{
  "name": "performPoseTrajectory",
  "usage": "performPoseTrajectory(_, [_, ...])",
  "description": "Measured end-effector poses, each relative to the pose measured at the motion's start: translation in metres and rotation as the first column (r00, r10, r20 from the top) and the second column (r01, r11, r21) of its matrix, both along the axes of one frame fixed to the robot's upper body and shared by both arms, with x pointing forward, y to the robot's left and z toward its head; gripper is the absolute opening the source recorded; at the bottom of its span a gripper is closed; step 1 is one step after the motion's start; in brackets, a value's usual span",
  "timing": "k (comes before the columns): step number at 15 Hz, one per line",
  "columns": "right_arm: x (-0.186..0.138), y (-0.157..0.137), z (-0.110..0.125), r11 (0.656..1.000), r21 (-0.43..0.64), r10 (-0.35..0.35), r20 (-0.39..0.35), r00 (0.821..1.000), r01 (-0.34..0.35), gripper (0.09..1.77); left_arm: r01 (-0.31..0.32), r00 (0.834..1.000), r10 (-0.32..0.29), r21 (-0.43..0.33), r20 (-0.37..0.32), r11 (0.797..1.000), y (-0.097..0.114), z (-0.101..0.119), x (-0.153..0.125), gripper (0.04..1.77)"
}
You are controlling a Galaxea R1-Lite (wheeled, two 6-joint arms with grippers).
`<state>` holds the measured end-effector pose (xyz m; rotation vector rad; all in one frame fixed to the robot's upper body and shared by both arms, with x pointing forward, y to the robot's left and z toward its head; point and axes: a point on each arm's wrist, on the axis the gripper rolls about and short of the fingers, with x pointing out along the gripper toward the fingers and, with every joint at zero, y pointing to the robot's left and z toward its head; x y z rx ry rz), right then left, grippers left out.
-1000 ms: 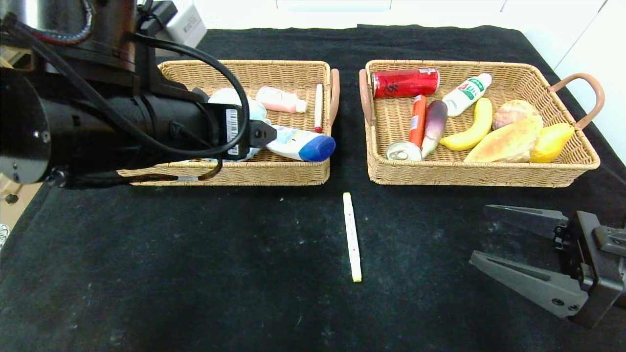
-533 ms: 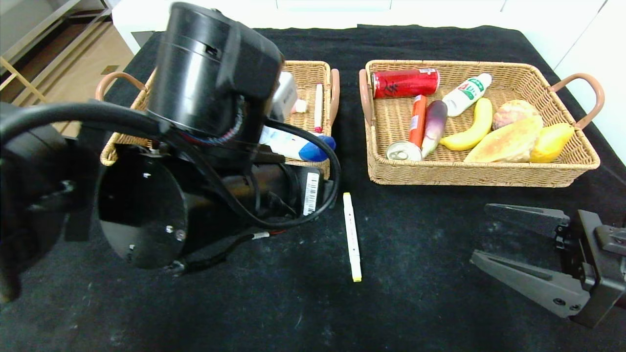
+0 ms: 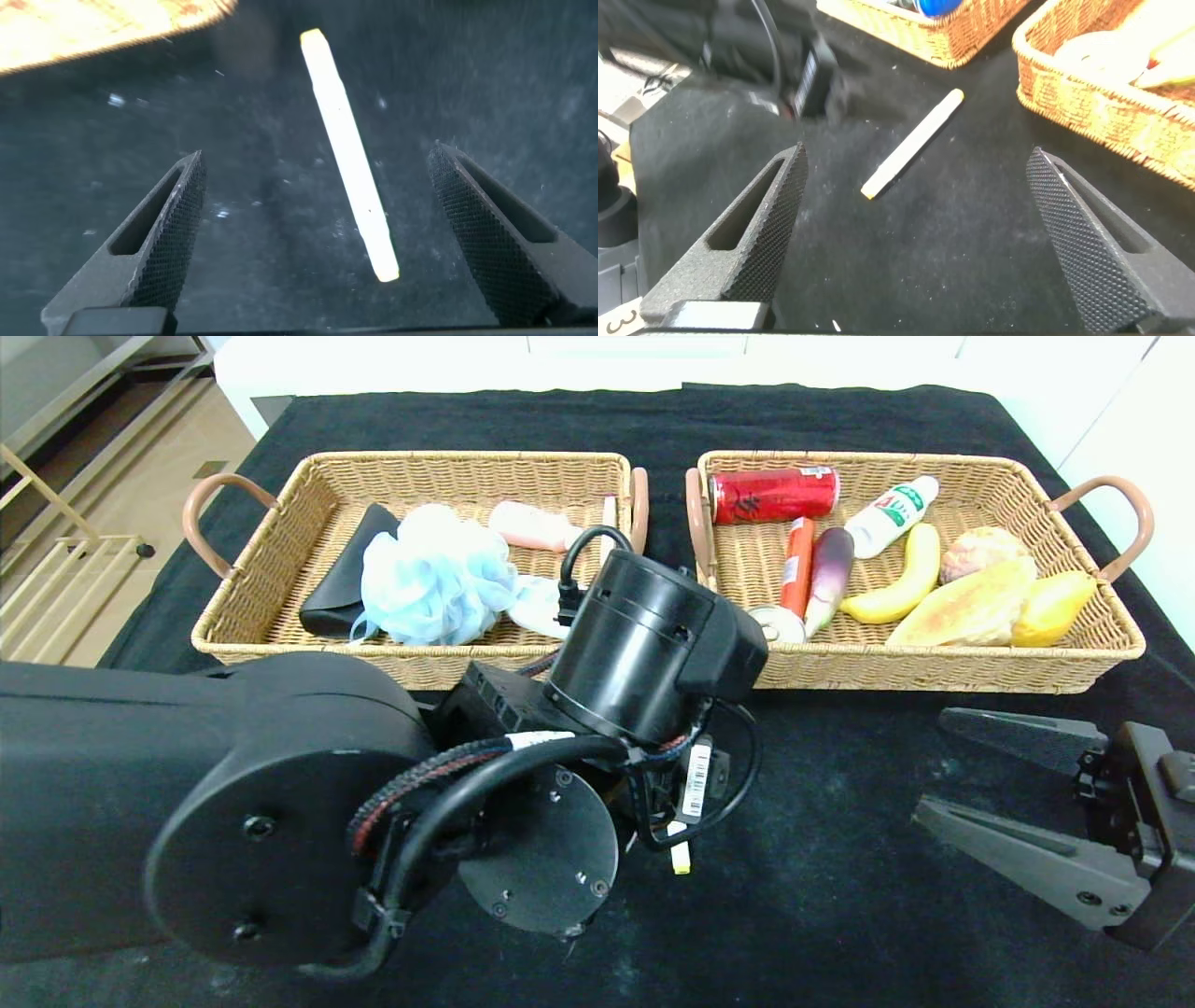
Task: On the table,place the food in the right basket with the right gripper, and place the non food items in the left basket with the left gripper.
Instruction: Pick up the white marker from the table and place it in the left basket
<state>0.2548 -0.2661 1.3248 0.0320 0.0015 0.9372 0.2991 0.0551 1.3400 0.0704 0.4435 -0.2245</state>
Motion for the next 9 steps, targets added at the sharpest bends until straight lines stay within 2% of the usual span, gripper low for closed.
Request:
performPoseTrajectory(3, [-0.001,-0.001,0.003,1.000,0.004,-0.005,0.012,1.000,0.005,1.71,-0.017,1.000,0.018,0.020,-0.011,1.000,-0.010,-0.013,0.002,1.71])
performPoseTrajectory(9, [-0.003,-0.002,0.004,1.000,0.006,-0.004,0.016,1.000,0.004,1.71,-0.076,0.997,0.076,0.013,-0.027,0.997,-0.025,-0.033,0.013,1.72])
